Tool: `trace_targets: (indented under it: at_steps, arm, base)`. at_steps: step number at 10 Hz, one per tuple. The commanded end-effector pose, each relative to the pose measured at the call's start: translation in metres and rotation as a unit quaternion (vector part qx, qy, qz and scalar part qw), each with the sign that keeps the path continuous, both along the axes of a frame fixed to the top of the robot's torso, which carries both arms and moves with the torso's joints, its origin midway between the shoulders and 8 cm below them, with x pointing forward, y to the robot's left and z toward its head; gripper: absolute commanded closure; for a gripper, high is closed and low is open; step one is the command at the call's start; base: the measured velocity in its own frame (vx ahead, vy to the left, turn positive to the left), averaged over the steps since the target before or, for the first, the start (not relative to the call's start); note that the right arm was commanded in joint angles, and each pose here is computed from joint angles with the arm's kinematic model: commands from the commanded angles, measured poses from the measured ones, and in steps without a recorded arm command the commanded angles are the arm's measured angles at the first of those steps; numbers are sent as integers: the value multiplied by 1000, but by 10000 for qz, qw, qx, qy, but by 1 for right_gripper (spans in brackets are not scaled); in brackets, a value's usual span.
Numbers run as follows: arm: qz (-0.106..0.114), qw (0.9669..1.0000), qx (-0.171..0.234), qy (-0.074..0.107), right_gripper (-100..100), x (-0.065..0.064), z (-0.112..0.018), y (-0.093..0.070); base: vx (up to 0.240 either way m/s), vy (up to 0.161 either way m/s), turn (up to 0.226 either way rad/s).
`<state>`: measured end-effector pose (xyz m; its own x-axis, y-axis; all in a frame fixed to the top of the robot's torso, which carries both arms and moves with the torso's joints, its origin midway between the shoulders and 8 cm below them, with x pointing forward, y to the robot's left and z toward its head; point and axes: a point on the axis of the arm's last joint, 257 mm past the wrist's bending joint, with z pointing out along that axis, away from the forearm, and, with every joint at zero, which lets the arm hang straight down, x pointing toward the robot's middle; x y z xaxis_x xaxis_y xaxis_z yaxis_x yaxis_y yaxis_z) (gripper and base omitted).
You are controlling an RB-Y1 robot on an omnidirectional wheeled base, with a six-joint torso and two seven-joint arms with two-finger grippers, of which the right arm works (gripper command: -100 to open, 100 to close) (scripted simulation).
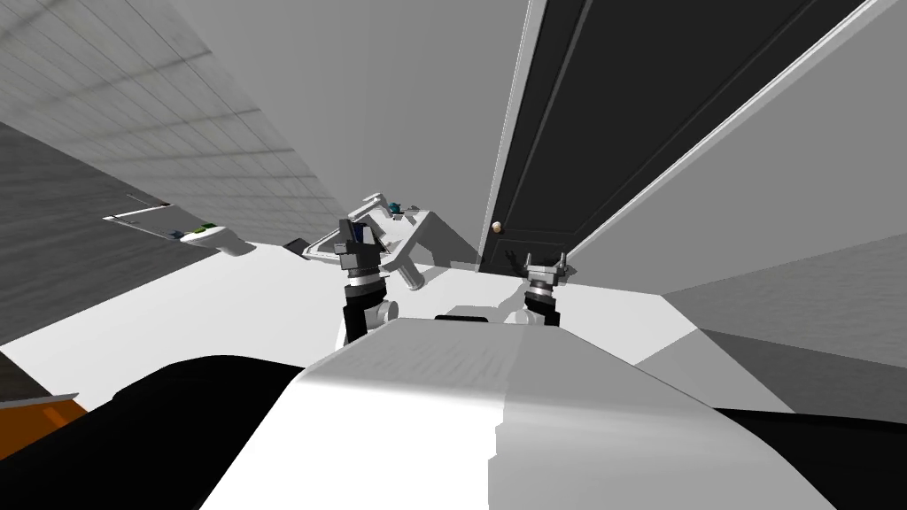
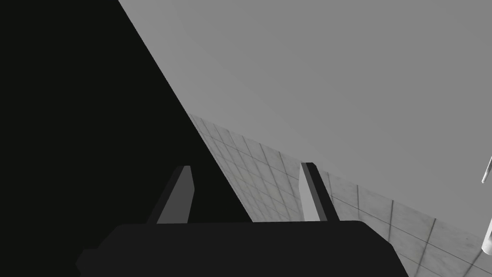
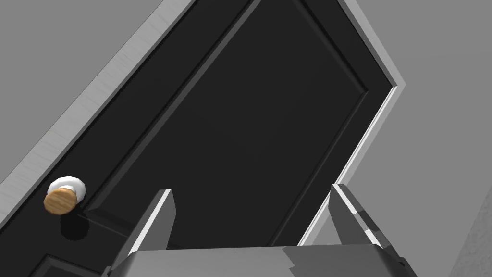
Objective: Pull the door open
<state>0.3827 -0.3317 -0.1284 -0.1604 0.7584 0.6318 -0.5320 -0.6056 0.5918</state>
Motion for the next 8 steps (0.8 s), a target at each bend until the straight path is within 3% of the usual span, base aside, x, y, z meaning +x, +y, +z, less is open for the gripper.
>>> trace_targets:
  at_steps: [1,4,8]
  arm:
    - [47,9996,255,70,-100,2,-17,-5]
    - [101,9973,704,193,-100,3,-43,-15]
    - [125,9908,1301,337,-100,2,-79,-29]
  base:
    - [100,-34,132]
    - [96,-27,159]
    - [90,-37,177]
